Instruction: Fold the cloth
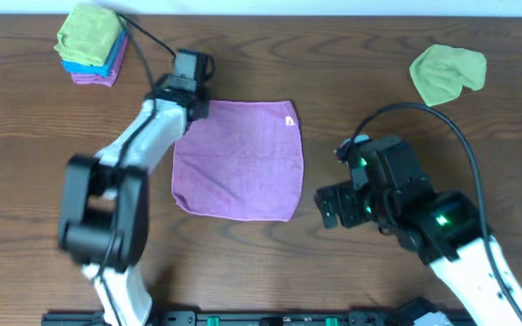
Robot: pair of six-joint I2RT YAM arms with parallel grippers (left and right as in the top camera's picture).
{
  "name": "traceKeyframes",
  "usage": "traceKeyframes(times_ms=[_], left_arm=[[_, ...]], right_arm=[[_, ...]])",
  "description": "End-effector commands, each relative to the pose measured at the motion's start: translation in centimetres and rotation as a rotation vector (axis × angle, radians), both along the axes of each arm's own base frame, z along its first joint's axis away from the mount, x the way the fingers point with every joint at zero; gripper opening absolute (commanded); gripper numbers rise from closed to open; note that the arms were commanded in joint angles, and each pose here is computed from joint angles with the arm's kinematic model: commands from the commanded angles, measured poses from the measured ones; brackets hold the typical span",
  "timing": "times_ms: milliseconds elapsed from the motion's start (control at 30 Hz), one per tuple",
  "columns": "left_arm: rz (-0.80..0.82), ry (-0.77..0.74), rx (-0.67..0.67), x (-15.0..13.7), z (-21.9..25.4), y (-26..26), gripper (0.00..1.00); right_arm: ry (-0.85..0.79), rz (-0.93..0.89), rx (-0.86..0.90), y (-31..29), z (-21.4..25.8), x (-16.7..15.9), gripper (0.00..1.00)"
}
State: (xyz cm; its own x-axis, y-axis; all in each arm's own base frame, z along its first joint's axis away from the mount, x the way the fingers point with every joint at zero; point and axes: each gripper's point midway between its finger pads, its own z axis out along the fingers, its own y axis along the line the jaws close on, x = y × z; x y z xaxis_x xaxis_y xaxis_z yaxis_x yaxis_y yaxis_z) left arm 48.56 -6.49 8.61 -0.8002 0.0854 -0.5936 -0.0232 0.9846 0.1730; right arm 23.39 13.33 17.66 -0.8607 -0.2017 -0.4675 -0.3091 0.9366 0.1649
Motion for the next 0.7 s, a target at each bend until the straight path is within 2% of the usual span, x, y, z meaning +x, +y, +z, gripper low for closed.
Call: traceKeyframes(times_ms=[0,67,133,233,300,467,600,667], left_arm=[[0.049,-0.111,-0.061,-1.4,7.2,0.4,0.06],[0.059,-0.075,-0.060,-3.5,8.4,1.0,0.05],[0.103,0.021,-0.091,-5.9,7.5,1.9,0.06],[0.079,0.192,-0.236,-8.8,5.3,1.4,0.06],[0.077,0.271,-0.331,-10.2,4.4,1.4,0.06],[0.165,0.403,-0.380,-13.4,2.2,3.9,0.06],[0.179,0.507,-0.545,-16.2,-0.8,2.0,0.06],[0.190,0.535,-0.552,-17.3,-1.8,1.8,0.06]], right_arm=[[0.081,-0.005,0.065,0.0,-3.3,-0.1,0.98],[0.101,-0.014,0.158,0.2,-4.7,0.2,0.99],[0.104,0.013,0.252,0.6,-5.8,0.3,0.99],[0.107,0.025,0.370,1.1,-7.1,0.4,0.99],[0.124,0.025,0.392,1.2,-8.5,0.2,0.98],[0.199,0.050,0.464,2.7,-11.1,0.3,0.95],[0.249,0.051,0.508,3.6,-13.5,1.4,0.95],[0.258,0.045,0.519,3.8,-14.1,1.8,0.95]])
